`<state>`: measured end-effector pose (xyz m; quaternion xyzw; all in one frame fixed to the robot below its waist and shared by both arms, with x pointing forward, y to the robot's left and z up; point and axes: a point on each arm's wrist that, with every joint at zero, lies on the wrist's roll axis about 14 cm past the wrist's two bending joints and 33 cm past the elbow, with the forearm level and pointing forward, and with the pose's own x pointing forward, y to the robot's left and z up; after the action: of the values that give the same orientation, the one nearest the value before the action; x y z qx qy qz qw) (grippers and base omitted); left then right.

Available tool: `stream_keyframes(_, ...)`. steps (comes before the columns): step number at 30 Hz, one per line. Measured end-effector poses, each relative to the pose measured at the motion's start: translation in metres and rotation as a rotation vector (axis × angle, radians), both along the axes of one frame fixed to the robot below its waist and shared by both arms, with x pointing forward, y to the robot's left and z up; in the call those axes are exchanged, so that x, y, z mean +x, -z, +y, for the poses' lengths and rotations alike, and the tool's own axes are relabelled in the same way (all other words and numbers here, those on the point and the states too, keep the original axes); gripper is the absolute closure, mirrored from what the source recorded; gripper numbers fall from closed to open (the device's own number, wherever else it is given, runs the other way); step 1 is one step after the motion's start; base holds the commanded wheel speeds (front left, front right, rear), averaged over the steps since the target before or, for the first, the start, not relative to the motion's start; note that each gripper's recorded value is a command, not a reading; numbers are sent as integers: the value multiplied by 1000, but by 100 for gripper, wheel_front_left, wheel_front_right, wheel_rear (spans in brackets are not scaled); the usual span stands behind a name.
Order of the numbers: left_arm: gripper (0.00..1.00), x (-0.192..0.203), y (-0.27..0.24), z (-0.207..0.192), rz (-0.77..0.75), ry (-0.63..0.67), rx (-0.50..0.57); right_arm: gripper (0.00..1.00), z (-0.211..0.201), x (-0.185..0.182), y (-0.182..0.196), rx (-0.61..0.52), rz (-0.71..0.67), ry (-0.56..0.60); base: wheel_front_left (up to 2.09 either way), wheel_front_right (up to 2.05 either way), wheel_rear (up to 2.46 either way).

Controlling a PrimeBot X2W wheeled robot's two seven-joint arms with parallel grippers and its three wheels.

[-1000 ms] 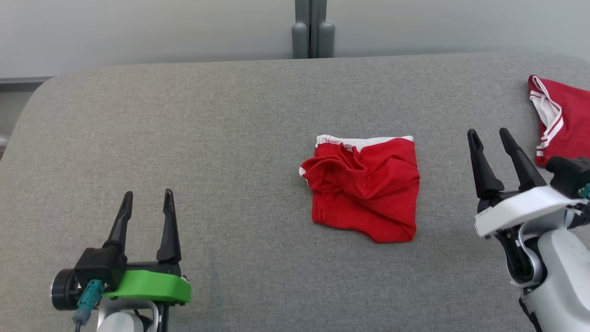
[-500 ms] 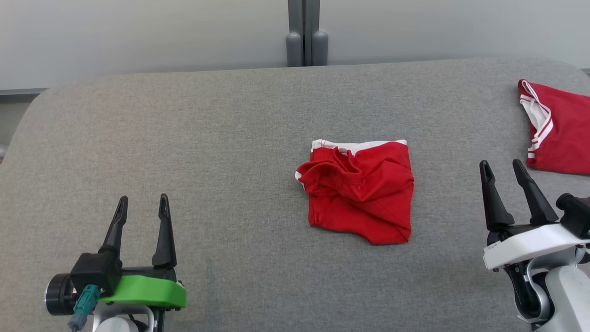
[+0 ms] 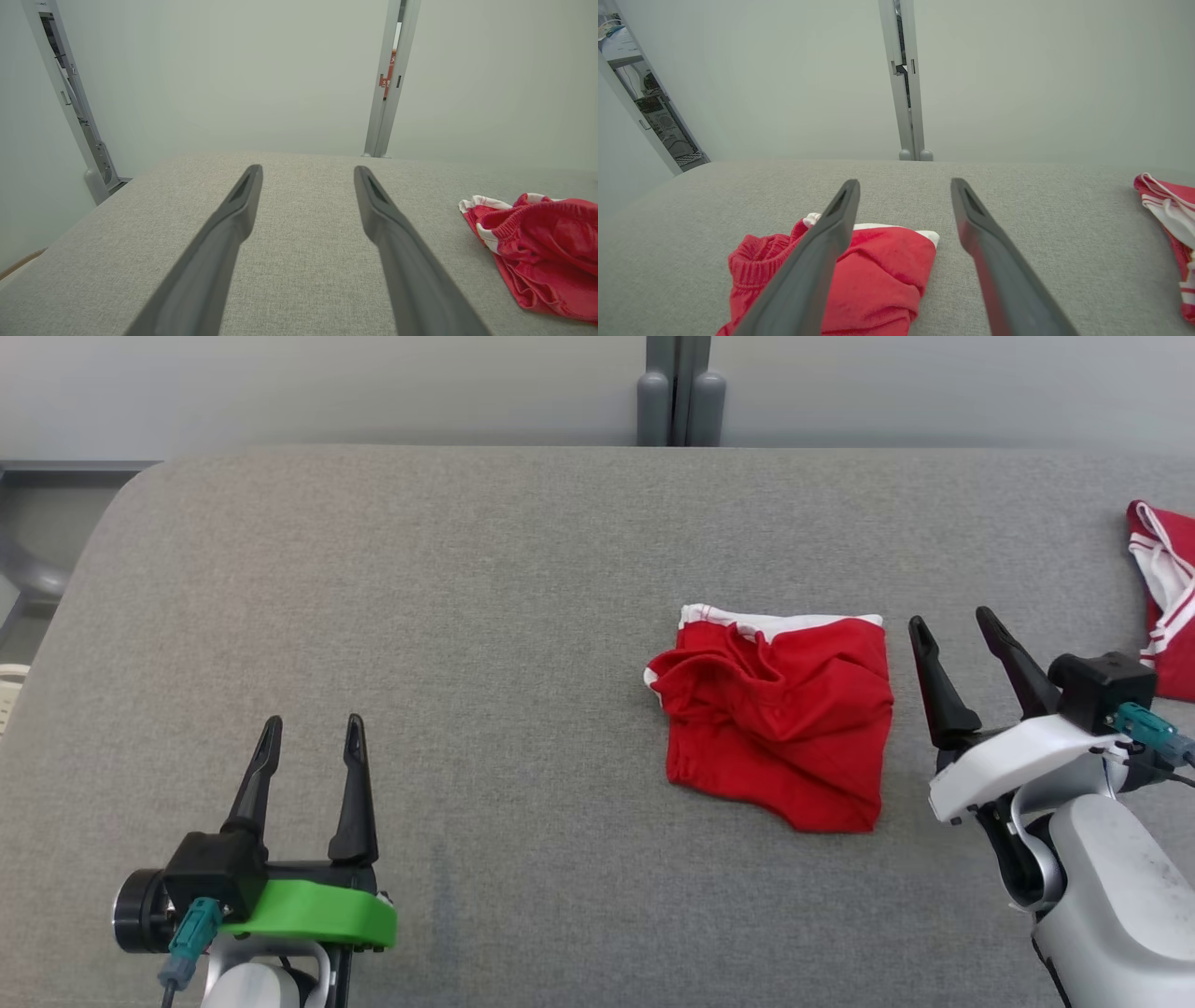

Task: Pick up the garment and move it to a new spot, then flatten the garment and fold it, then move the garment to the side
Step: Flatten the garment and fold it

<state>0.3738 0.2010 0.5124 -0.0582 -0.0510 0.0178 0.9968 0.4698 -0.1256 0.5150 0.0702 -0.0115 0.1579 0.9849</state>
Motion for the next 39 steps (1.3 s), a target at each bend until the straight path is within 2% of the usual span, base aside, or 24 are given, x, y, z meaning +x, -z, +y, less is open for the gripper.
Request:
stream_keyframes(1,0,0,0,1,0,-4,-1,51,5,4,5,-8,15,-11,0,0,0)
stream_keyframes(2,0,0,0,2,1,-6,-1,95,10,7,10,-20,31,-23,0,0,0)
stream_keyframes(3,0,-1,1,3,4,-12,-1,100,13,10,15,-33,43,-32,0,0,0)
stream_keyframes(13,0,-3,8,17,30,-67,-6,100,59,25,69,-66,195,-111,0,0,0)
stream_keyframes(18,0,-3,9,22,35,-84,-3,100,97,12,94,-61,265,-189,0,0,0)
stream_keyframes(26,0,-4,12,25,46,-97,1,100,147,-9,102,-36,290,-303,0,0,0)
stream_keyframes(33,0,0,11,20,41,-84,0,100,144,-5,88,-21,245,-289,0,0,0)
stream_keyframes(39,0,5,8,15,31,-66,-2,100,104,11,64,-16,157,-191,0,0,0)
